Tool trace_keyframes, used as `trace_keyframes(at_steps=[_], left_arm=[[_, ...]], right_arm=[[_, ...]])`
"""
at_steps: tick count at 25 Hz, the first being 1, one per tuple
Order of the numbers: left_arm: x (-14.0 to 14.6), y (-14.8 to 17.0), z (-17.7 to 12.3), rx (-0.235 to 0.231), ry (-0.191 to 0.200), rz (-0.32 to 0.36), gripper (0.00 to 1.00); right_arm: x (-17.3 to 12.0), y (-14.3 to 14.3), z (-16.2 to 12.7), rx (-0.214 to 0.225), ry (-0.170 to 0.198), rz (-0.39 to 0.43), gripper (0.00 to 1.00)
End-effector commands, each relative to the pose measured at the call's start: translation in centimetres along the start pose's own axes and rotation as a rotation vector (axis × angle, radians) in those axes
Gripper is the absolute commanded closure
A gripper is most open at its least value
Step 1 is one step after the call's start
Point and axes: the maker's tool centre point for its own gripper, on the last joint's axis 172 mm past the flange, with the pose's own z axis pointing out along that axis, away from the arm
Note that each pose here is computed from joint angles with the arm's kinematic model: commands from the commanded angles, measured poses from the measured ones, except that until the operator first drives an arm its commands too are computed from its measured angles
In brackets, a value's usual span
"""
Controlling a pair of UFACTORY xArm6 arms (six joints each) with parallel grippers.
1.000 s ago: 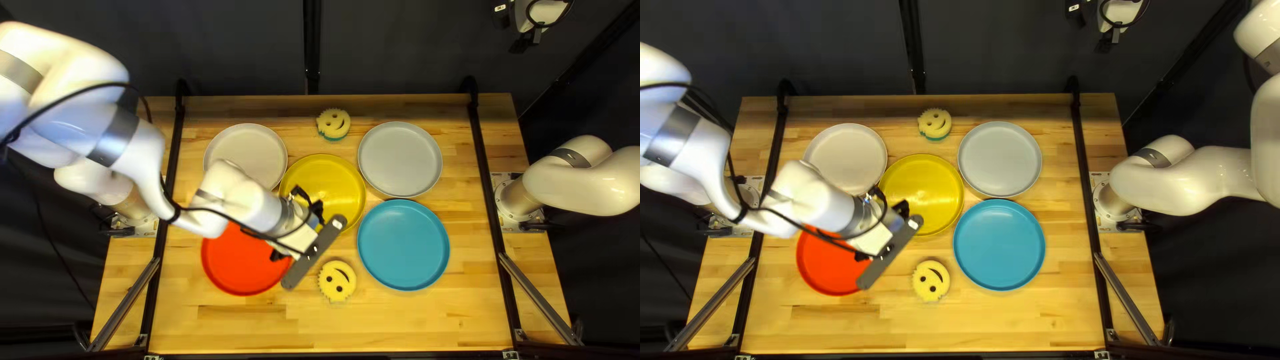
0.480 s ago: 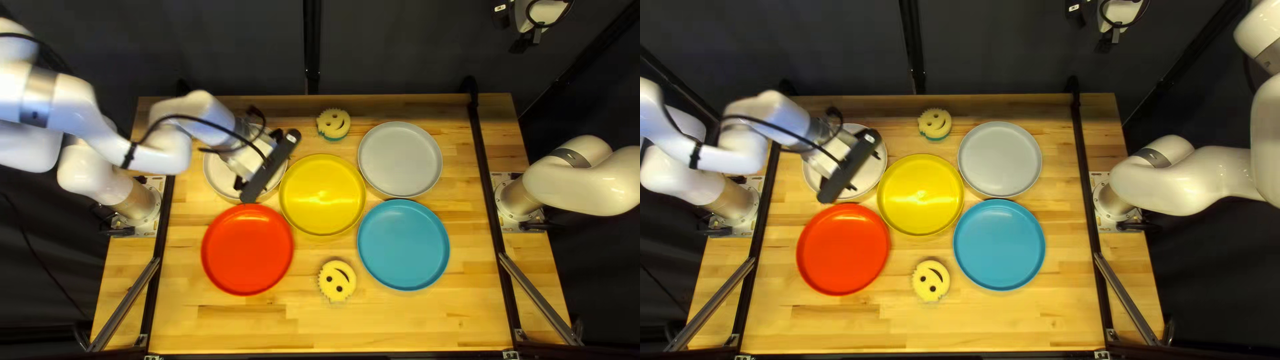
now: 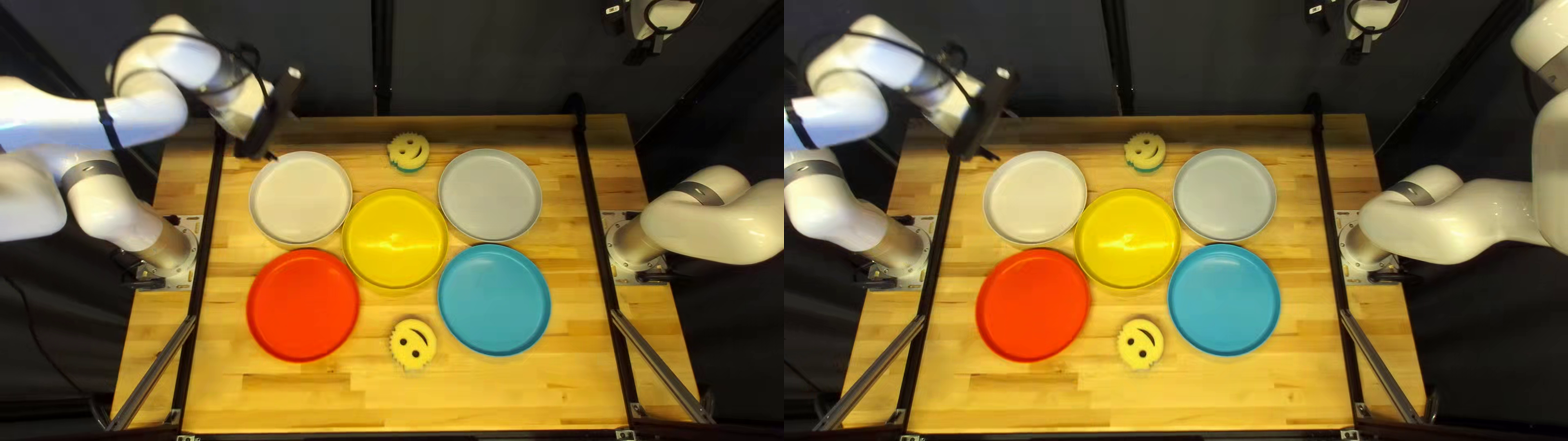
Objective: Pick up sponge and scrub the plate
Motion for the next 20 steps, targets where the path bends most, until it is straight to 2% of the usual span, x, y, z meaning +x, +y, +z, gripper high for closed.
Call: trace_keyframes(at_steps=[1,11,13,16,20], left_arm=[[1.8,2.5,-3.2,0.024,-0.02,-0.021,0.0],[1.8,2.5,-3.2,0.024,-0.02,-0.021,0.0],[1.9,2.0,-2.7,0.02,0.007,-0.001,0.0],[0.7,1.0,-3.9,0.025,0.018,0.012,0.0],[-1.7,-0.2,-5.6,0.035,0.012,0.001,0.0]], right_arm=[[0.0,0.0,0.0,0.0,0.0,0.0,0.0],[0.0,0.0,0.0,0.0,0.0,0.0,0.0],[0.0,0.0,0.0,0.0,0.0,0.0,0.0],[0.0,0.0,0.0,0.0,0.0,0.0,0.0],[0.0,0.0,0.0,0.0,0.0,0.0,0.0]])
